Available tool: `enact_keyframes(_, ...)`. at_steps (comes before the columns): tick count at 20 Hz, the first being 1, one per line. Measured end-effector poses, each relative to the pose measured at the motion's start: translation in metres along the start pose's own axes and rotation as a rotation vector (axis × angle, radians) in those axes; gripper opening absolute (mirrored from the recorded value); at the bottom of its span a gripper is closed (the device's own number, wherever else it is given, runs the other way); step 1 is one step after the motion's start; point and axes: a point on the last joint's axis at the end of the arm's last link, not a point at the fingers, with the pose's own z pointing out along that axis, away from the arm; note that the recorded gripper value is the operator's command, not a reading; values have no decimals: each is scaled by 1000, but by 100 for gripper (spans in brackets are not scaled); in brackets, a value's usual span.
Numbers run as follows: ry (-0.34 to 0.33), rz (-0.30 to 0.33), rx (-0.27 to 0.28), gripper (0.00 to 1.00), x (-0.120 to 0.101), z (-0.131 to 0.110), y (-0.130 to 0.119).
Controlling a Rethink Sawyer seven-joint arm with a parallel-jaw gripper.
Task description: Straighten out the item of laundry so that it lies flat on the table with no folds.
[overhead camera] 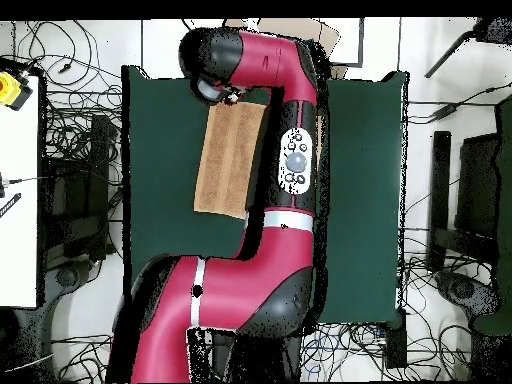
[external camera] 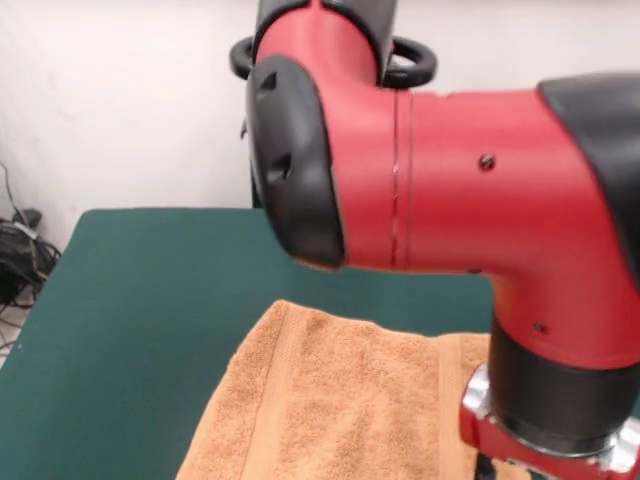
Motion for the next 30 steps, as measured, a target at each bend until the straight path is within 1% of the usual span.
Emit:
enact_keyframes(3, 9, -15, -2, 100, 6, -17, 13)
enact_keyframes(6, 30, -45, -8, 100, 21, -47, 37)
enact_keyframes(8, 31, -60, -18, 100, 28, -61, 50)
enact_keyframes(10, 28, -69, -25, 100, 32, -70, 58)
enact_keyframes(12, 16, -87, -48, 100, 40, -87, 74)
enact_keyframes(16, 5, -96, -74, 100, 44, -102, 85)
enact_keyframes(19, 5, -93, -93, 100, 43, -112, 87)
enact_keyframes(20, 8, -88, -104, 100, 41, -119, 86)
enact_keyframes(22, 8, -86, -109, 100, 39, -125, 84)
enact_keyframes(23, 6, -82, -112, 100, 36, -131, 82)
enact_keyframes(26, 4, -72, -112, 100, 31, -144, 75)
enact_keyframes(27, 7, -64, -107, 100, 29, -150, 70)
enact_keyframes(30, 19, -48, -94, 100, 25, -159, 58)
